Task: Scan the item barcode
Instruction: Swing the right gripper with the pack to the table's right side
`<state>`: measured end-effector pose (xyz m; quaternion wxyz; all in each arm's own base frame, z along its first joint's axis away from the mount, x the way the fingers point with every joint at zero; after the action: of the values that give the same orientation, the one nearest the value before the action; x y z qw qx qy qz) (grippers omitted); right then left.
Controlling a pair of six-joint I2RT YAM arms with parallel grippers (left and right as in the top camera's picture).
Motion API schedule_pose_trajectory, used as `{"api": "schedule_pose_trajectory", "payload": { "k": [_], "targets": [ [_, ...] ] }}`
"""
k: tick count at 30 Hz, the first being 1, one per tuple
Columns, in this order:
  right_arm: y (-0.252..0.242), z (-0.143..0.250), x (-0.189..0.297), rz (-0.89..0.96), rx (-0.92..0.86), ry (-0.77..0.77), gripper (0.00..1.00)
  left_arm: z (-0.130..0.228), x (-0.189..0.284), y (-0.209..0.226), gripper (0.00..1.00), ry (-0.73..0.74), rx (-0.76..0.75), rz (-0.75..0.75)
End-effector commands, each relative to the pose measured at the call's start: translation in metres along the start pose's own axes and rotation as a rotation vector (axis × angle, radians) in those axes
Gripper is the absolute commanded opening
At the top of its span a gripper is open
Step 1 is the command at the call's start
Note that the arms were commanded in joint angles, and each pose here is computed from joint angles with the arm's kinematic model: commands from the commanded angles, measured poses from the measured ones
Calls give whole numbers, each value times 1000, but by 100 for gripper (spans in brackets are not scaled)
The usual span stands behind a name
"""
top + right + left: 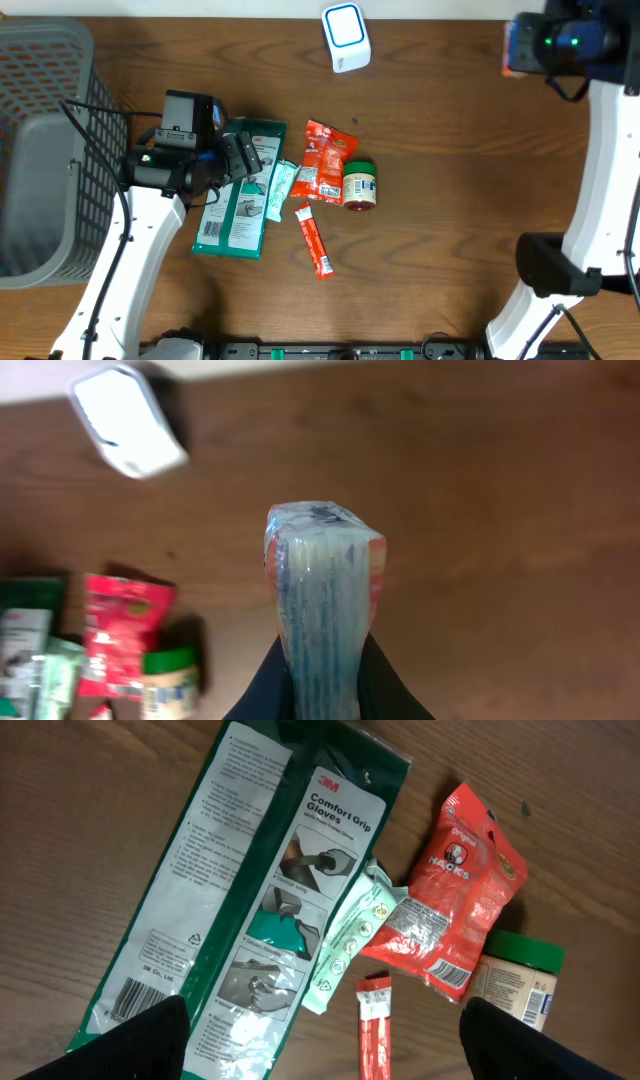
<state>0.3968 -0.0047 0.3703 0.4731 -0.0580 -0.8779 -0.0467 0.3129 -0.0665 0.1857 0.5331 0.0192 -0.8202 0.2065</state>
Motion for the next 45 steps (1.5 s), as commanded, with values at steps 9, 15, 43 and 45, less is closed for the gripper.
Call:
{"api": "schedule_pose_trajectory", "payload": {
  "k": [9, 15, 43, 45],
  "targets": [
    [-106, 51, -88, 442, -172, 295, 1, -6, 5, -1, 87, -23, -6, 1],
    [-138, 85, -149, 520, -201, 374, 1, -6, 5, -1, 87, -23, -6, 1],
    [-195, 191, -273, 529, -364, 332, 34, -6, 5, -1, 87, -23, -6, 1],
    [-192, 191, -274, 512, -367, 332, 37, -6, 5, -1, 87, -23, -6, 1]
  ]
}}
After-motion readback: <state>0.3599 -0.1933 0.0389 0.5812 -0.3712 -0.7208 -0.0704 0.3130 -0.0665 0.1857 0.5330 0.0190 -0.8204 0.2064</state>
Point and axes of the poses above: each gripper's point midway between its finger pads, its own x axis back along the fingers, its own y axis along the line the jaws close on, z = x × y, the point moved 2 cm from there along x, back along the fingers
